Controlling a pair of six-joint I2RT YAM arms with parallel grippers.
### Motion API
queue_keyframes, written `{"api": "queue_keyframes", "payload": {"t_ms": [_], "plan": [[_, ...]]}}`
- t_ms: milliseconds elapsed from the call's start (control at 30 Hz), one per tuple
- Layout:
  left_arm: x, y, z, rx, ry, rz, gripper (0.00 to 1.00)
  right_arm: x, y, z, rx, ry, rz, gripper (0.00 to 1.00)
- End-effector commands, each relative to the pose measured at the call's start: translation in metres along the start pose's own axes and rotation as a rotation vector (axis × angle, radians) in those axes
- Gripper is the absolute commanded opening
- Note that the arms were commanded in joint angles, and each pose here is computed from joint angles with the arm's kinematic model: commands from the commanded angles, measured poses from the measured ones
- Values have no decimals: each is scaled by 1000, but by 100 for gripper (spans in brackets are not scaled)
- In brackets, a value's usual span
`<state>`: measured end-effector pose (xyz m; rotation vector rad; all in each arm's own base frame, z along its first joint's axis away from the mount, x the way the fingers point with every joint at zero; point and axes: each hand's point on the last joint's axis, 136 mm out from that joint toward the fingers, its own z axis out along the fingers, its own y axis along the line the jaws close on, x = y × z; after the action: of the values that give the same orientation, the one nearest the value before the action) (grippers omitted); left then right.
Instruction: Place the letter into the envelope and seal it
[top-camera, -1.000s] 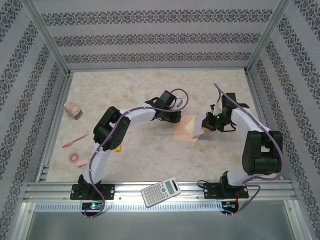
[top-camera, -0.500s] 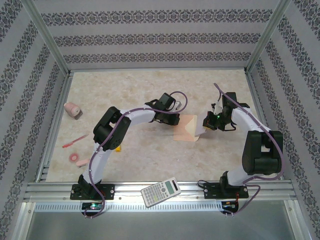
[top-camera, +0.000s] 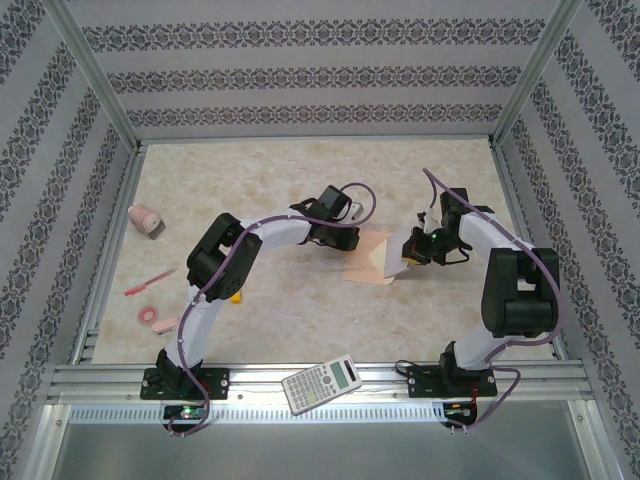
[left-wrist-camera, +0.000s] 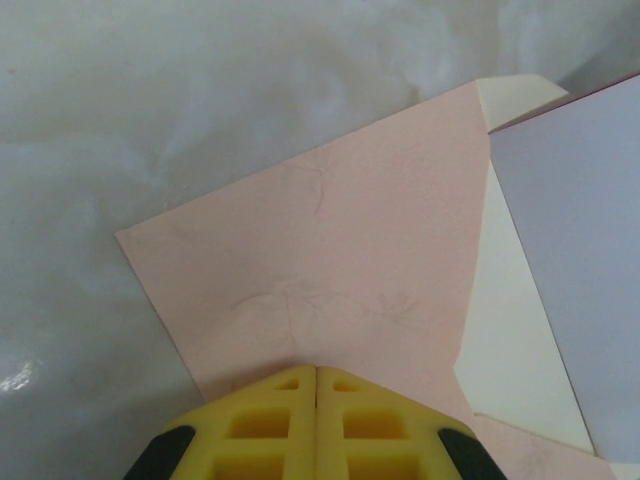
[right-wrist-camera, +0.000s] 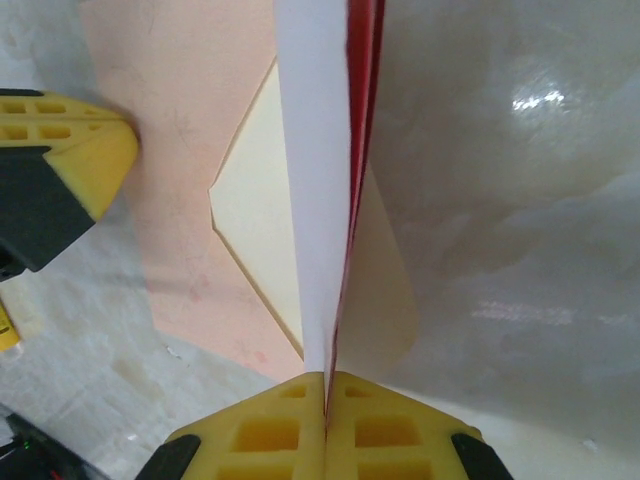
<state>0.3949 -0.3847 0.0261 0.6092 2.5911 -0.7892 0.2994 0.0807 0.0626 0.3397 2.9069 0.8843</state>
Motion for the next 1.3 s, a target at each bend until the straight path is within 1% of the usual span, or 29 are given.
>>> {"api": "queue_keyframes", "payload": {"t_ms": [0, 200, 300, 467, 667, 1000, 1267], "plan": [[12, 4, 9, -29, 58, 36, 0, 2, 10, -6, -48, 26, 3, 0], [10, 3, 9, -23, 59, 44, 0, 4, 7, -2, -41, 65, 19, 0], [11, 4, 9, -24, 62, 40, 0, 7, -1, 1, -4, 79, 44, 0], [11, 4, 9, -22, 59, 26, 0, 8, -9, 0, 41, 52, 28, 0], [14, 6, 9, -27, 68, 31, 0, 14, -18, 1, 79, 69, 37, 0], [18, 7, 8, -30, 83, 52, 0, 10, -28, 0, 134, 38, 23, 0], [16, 5, 8, -23, 78, 29, 0, 9, -33, 4, 156, 11, 24, 0]]}}
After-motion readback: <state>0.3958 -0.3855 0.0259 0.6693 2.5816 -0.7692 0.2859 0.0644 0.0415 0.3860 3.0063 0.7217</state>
